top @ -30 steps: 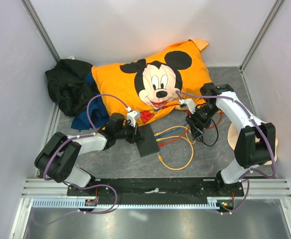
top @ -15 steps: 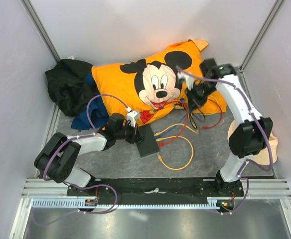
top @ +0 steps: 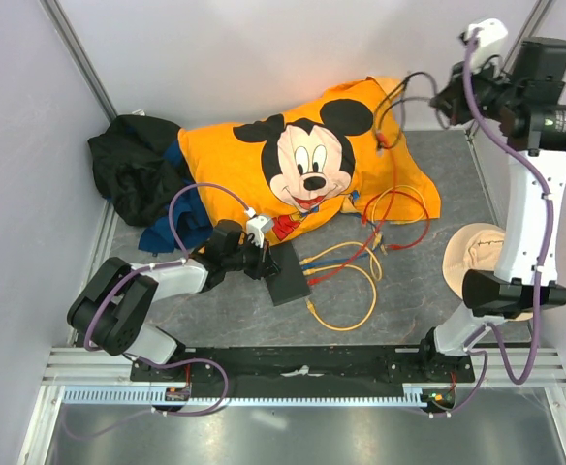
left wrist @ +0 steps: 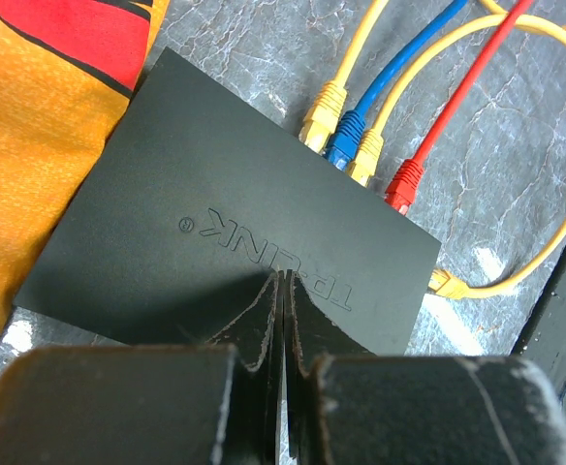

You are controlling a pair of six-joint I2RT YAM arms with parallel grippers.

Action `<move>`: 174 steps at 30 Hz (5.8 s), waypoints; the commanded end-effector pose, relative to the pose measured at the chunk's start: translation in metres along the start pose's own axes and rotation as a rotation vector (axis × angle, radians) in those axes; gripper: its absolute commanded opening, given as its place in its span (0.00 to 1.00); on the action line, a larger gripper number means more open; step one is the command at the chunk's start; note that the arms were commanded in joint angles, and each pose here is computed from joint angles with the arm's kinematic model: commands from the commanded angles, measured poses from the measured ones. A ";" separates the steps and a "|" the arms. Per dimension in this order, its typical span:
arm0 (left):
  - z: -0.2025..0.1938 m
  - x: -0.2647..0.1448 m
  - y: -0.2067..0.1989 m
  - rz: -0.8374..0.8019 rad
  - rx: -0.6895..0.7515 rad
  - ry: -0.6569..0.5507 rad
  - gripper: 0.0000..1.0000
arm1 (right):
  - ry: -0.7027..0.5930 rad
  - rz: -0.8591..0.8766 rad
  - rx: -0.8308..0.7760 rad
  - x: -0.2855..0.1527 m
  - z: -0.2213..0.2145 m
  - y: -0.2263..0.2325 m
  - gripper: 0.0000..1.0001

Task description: Pull the plug from the switch port

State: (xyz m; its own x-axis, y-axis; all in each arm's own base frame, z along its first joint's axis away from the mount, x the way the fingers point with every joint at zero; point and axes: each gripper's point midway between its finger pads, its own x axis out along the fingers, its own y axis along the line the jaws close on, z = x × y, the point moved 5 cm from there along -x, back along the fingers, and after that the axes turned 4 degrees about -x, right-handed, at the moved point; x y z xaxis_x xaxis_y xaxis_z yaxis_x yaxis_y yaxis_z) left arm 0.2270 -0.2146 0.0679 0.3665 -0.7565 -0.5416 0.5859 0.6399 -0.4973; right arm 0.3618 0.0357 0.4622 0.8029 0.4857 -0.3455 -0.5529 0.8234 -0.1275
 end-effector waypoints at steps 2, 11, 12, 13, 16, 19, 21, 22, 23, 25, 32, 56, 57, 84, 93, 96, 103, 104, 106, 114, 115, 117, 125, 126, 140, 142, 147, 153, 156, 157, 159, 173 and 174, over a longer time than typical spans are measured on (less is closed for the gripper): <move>-0.034 -0.001 0.016 0.080 -0.038 0.131 0.02 | -0.145 -0.301 -0.003 -0.031 0.019 -0.054 0.00; -0.035 0.000 0.016 0.079 -0.038 0.134 0.02 | 0.021 -0.578 0.033 -0.030 -0.042 -0.120 0.00; -0.035 -0.001 0.016 0.080 -0.037 0.132 0.02 | 0.026 -0.566 0.041 -0.032 -0.047 -0.120 0.00; -0.034 -0.001 0.015 0.079 -0.036 0.130 0.02 | 0.053 -0.503 0.047 -0.023 -0.061 -0.115 0.00; -0.035 -0.001 0.015 0.080 -0.036 0.130 0.02 | 0.126 -0.416 0.122 -0.011 -0.099 -0.097 0.00; -0.035 -0.002 0.016 0.080 -0.036 0.128 0.02 | 0.236 -0.370 0.235 0.002 -0.149 -0.081 0.00; -0.034 -0.001 0.015 0.080 -0.036 0.127 0.02 | 0.285 -0.338 0.275 0.007 -0.173 -0.072 0.00; -0.033 -0.001 0.015 0.079 -0.034 0.124 0.02 | 0.334 -0.311 0.306 0.013 -0.196 -0.065 0.00; -0.033 -0.001 0.015 0.079 -0.033 0.123 0.02 | 0.355 -0.297 0.322 0.016 -0.207 -0.061 0.00; -0.033 -0.002 0.015 0.080 -0.031 0.124 0.02 | 0.418 -0.255 0.364 0.023 -0.233 -0.053 0.00; -0.033 -0.002 0.016 0.082 -0.033 0.123 0.02 | 0.509 -0.100 0.483 0.048 -0.275 -0.035 0.66; -0.034 0.000 0.016 0.082 -0.038 0.129 0.02 | 0.362 0.812 0.366 0.164 -0.204 0.189 0.91; -0.034 -0.001 0.016 0.084 -0.037 0.125 0.02 | 0.356 0.807 0.341 0.171 -0.199 0.186 0.90; 0.000 -0.002 0.028 0.132 -0.141 0.080 0.02 | 0.747 0.916 0.303 0.168 -0.311 0.249 0.86; -0.011 0.000 0.028 0.112 -0.131 0.141 0.02 | 0.736 0.908 0.375 0.216 -0.319 0.233 0.80; -0.020 -0.002 0.028 0.107 -0.142 0.162 0.02 | 0.774 0.950 0.383 0.214 -0.330 0.246 0.77; -0.027 -0.004 0.031 0.129 -0.161 0.166 0.02 | 0.938 1.036 0.375 0.193 -0.364 0.264 0.64; -0.029 -0.004 0.031 0.130 -0.161 0.170 0.02 | 0.951 1.037 0.367 0.192 -0.365 0.264 0.64; -0.029 -0.003 0.032 0.133 -0.164 0.172 0.02 | 0.966 1.037 0.347 0.192 -0.371 0.262 0.63; -0.030 -0.002 0.032 0.136 -0.166 0.173 0.02 | 0.998 1.027 0.363 0.203 -0.381 0.262 0.56; -0.030 -0.002 0.032 0.135 -0.166 0.173 0.02 | 0.999 1.028 0.365 0.205 -0.383 0.263 0.56; -0.029 -0.002 0.032 0.135 -0.166 0.173 0.02 | 0.993 1.027 0.362 0.209 -0.383 0.262 0.54; -0.031 -0.001 0.034 0.140 -0.171 0.181 0.02 | 1.016 1.014 0.327 0.217 -0.397 0.262 0.50; -0.031 -0.001 0.033 0.139 -0.168 0.180 0.02 | 1.017 1.010 0.323 0.217 -0.397 0.261 0.49; -0.031 0.000 0.035 0.145 -0.172 0.184 0.02 | 1.012 0.986 0.232 0.222 -0.401 0.273 0.49; -0.031 0.000 0.035 0.145 -0.172 0.184 0.02 | 1.011 0.974 0.235 0.225 -0.403 0.273 0.48; -0.032 0.000 0.035 0.147 -0.174 0.186 0.02 | 1.015 0.954 0.234 0.230 -0.408 0.274 0.44; -0.030 0.000 0.035 0.148 -0.174 0.183 0.02 | 1.029 0.950 0.243 0.231 -0.413 0.276 0.41; -0.032 0.000 0.035 0.149 -0.176 0.187 0.02 | 1.035 0.947 0.259 0.233 -0.415 0.277 0.39; -0.032 0.001 0.035 0.148 -0.175 0.188 0.02 | 1.030 0.948 0.265 0.235 -0.414 0.277 0.36; -0.031 0.000 0.035 0.148 -0.174 0.184 0.02 | 1.033 0.948 0.277 0.235 -0.415 0.278 0.33; -0.034 0.002 0.035 0.151 -0.171 0.193 0.02 | 1.087 0.918 0.244 0.230 -0.421 0.275 0.02; -0.034 0.002 0.035 0.154 -0.169 0.194 0.02 | 1.090 0.916 0.227 0.230 -0.421 0.272 0.02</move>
State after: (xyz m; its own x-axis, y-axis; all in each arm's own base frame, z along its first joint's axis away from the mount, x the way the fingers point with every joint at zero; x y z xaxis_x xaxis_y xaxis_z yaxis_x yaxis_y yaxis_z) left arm 0.2498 -0.2100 0.0676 0.3658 -0.7365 -0.5690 0.5091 0.6702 -0.5401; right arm 0.2951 0.2620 0.0381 -0.4856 0.6964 -0.5284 -0.4168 0.3469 0.8402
